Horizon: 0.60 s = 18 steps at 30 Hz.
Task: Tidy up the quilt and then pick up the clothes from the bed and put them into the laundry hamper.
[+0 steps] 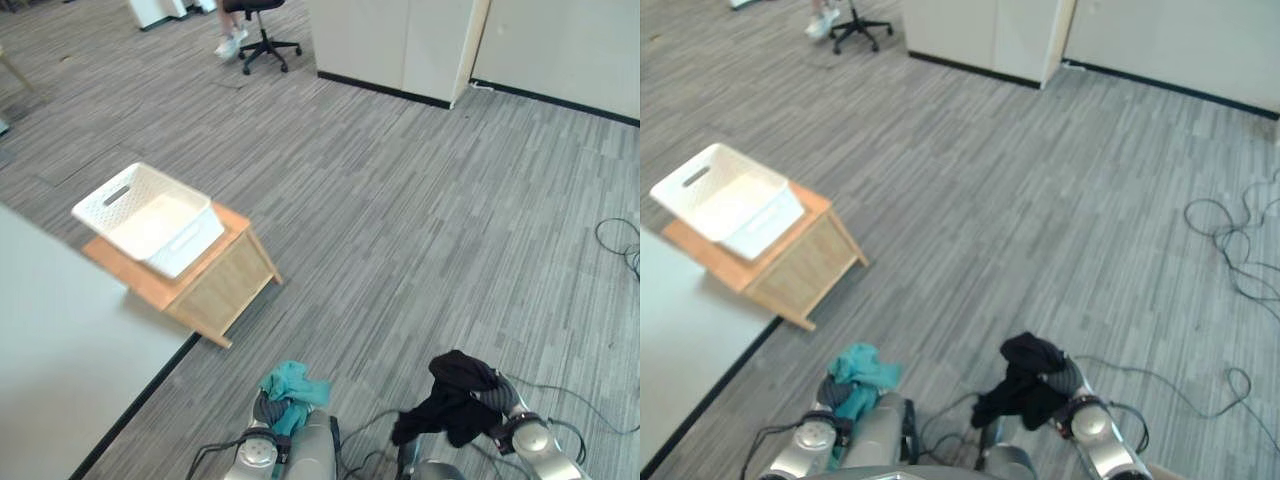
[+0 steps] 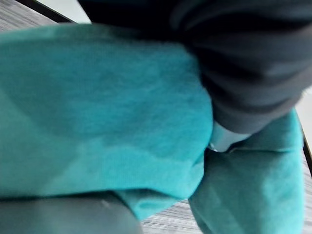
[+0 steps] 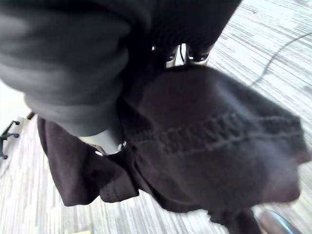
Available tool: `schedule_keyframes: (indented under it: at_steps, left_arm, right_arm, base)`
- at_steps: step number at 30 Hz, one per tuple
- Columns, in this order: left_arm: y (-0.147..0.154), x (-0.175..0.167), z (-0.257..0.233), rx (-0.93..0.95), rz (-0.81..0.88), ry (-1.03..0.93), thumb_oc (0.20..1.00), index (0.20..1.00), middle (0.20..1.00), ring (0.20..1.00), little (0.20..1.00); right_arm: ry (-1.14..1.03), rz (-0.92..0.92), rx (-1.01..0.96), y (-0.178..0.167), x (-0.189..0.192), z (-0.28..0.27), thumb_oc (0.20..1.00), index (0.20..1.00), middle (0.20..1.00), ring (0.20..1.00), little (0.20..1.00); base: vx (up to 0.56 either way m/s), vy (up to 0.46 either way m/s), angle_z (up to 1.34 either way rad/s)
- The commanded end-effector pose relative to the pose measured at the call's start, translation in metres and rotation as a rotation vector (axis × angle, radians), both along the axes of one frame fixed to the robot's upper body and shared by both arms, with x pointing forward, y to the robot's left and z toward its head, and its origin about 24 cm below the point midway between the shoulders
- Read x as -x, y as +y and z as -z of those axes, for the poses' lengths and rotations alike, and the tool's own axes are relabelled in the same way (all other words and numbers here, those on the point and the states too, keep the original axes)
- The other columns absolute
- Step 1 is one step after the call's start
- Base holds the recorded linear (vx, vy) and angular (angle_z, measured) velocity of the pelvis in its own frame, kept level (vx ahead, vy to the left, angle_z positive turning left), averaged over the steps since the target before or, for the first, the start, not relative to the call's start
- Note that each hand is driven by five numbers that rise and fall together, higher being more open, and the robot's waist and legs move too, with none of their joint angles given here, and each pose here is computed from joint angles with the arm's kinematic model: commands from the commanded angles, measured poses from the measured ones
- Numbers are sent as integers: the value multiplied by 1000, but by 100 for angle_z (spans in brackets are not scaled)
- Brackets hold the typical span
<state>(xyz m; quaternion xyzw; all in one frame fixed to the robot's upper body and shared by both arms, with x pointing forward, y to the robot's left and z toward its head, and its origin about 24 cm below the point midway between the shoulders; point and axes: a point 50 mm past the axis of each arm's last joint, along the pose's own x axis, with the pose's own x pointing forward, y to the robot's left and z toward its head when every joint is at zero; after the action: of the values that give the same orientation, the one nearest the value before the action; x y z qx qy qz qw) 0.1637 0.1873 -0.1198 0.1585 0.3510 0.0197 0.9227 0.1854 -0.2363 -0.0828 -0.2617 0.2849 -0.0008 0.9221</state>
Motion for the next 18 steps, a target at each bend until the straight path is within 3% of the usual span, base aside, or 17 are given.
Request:
schedule_keyframes:
  at_steps: [1, 11, 18]
  left_arm:
    - [-13, -22, -16, 10, 59, -122, 200, 200, 200, 200, 200]
    - [-2, -8, -7, 21, -34, -63, 200, 200, 200, 200, 200]
    - [-5, -15, -15, 21, 11, -106, 200, 200, 200, 200, 200]
  right_arm:
    - [-59, -58, 37, -2, -1, -9, 200, 200, 200, 200, 200]
    - [6, -78, -27, 26, 15, 10, 200, 200, 200, 200, 200]
    - [-45, -93, -50, 32, 8, 2, 200, 200, 200, 200, 200]
  base:
    - [571, 131, -14]
    - [755, 232, -2]
    - [780, 9, 167]
